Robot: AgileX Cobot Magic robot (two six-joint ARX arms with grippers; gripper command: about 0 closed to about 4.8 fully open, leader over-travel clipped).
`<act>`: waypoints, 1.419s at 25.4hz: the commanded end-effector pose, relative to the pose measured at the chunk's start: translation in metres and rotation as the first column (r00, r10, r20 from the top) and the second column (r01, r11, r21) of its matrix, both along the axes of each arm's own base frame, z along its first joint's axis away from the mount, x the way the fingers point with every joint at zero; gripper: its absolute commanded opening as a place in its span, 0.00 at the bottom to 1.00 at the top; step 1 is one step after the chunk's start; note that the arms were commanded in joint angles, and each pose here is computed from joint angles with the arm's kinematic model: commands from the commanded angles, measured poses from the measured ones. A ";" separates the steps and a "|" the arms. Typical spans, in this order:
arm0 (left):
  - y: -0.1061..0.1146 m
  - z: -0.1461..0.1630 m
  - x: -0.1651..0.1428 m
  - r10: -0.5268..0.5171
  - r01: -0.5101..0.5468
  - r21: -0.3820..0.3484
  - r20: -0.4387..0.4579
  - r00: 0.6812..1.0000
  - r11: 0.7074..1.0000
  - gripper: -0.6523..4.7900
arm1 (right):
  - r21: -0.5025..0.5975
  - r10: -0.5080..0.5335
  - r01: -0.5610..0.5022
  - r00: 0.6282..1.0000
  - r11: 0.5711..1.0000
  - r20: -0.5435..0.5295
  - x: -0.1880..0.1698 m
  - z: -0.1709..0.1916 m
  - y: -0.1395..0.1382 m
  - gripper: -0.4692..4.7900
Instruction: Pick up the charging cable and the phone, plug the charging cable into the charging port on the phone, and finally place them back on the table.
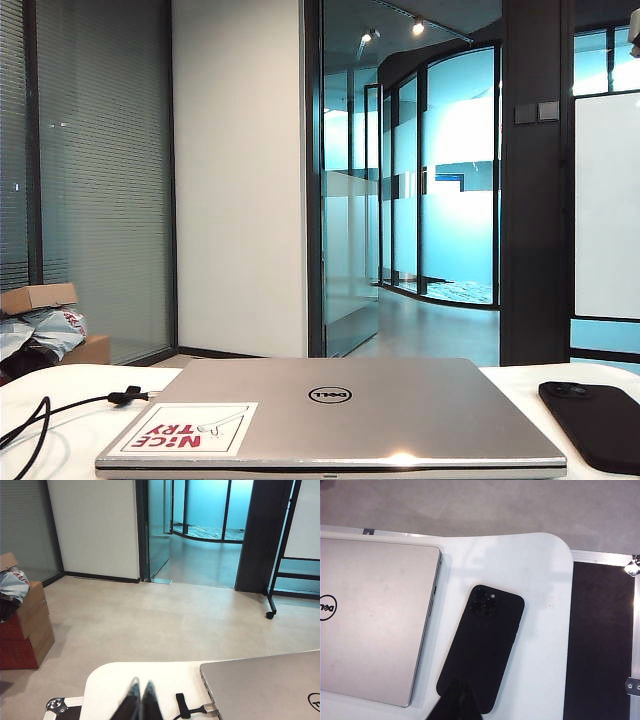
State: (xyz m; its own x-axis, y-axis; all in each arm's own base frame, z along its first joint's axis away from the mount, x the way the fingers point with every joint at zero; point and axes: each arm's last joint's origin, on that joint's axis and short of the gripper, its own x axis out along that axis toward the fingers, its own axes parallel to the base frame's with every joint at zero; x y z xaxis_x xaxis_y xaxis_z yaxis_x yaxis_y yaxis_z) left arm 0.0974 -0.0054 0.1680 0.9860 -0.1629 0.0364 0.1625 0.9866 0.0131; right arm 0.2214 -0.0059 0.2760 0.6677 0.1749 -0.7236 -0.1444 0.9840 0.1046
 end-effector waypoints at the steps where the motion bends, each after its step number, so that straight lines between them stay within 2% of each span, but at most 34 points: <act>1: 0.000 0.001 0.000 -0.002 0.002 0.003 0.007 1.000 1.000 0.11 | -0.002 0.004 -0.004 1.000 1.000 0.025 0.001 0.003 0.000 0.08; 15: 0.000 0.001 0.000 -0.002 0.002 -0.007 0.005 1.000 1.000 0.11 | -0.003 0.004 -0.004 1.000 1.000 0.027 0.001 0.003 0.000 0.08; 18: 0.000 0.001 0.000 -0.002 0.002 -0.007 0.005 1.000 1.000 0.11 | -0.095 -0.028 0.036 0.996 0.995 0.080 0.005 0.004 -0.003 0.08; 20: 0.000 0.001 0.000 -0.002 0.002 -0.007 0.005 1.000 1.000 0.11 | -0.156 -0.095 0.122 0.981 0.980 0.172 0.005 0.007 -0.006 0.08; 22: 0.000 0.001 0.000 -0.002 0.002 -0.007 0.006 1.000 1.000 0.11 | -0.175 -0.128 0.182 0.950 0.968 0.283 -0.005 0.009 -0.007 0.08; 28: 0.000 0.001 0.000 -0.002 0.002 -0.007 0.005 1.000 1.000 0.11 | -0.151 -0.130 0.222 0.878 0.963 0.460 -0.038 0.004 -0.005 0.08; 31: 0.000 0.001 0.000 -0.002 0.002 -0.007 0.006 1.000 1.000 0.11 | -0.148 -0.191 0.331 0.794 0.932 0.577 -0.066 -0.006 -0.007 0.08; 32: 0.000 0.001 0.000 -0.002 0.002 -0.007 0.005 1.000 1.000 0.11 | -0.131 -0.203 0.362 0.747 0.923 0.633 -0.079 -0.014 -0.007 0.08; 36: 0.000 0.001 0.000 -0.002 0.002 -0.007 0.006 1.000 1.000 0.11 | -0.098 -0.200 0.373 0.681 0.922 0.704 -0.101 -0.033 -0.005 0.08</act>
State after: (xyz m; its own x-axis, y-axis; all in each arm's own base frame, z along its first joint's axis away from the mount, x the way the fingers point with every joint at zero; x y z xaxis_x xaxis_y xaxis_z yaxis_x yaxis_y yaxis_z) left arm 0.0974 -0.0054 0.1680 0.9860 -0.1629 0.0364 0.1627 0.9866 0.0089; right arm 0.1240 -0.0112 0.2434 0.9732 -0.2042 -0.1056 0.1898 0.9729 -0.1323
